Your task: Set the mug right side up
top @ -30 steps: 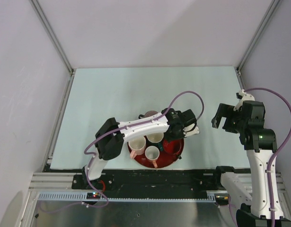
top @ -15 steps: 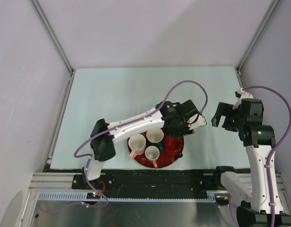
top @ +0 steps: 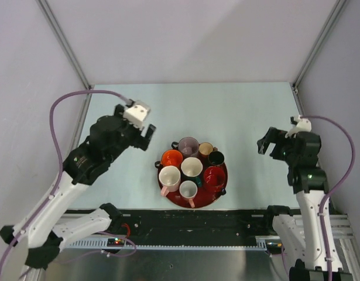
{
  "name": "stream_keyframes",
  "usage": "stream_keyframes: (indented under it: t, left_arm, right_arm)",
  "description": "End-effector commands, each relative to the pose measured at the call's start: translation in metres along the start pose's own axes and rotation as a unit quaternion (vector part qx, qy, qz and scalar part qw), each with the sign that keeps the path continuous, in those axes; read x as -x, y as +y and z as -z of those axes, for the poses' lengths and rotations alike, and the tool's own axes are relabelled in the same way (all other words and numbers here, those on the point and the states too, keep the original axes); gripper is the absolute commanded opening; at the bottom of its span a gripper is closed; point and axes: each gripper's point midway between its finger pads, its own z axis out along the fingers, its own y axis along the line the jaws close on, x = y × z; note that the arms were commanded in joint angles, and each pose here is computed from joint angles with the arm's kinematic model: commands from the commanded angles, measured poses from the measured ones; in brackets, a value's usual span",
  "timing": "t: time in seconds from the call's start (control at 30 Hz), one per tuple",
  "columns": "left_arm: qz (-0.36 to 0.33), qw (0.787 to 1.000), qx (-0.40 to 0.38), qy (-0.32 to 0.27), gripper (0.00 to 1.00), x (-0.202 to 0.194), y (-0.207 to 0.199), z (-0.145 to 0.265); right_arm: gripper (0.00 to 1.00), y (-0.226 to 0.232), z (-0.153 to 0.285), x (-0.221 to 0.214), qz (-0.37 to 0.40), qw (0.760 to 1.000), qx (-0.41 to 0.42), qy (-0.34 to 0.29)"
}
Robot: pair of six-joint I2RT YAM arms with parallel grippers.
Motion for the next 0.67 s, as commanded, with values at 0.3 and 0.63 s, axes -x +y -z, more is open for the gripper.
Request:
stream_keyframes:
  t: [0.3,0.63]
  left_arm:
    - [0.234,0.920,0.309,-0.055,0.99,-0.180,0.122,-0.019]
    - [0.222,0.910,0.342,-0.081,1.00,-0.234,0.118,-0.019]
  right_arm:
    - [0.99,-0.052,-0.041,-0.024,-0.063,0.978,-0.076,-0.181]
    - [1.00,-0.077,-0.063,-0.066,-0.110,0.976,-0.131,-0.133]
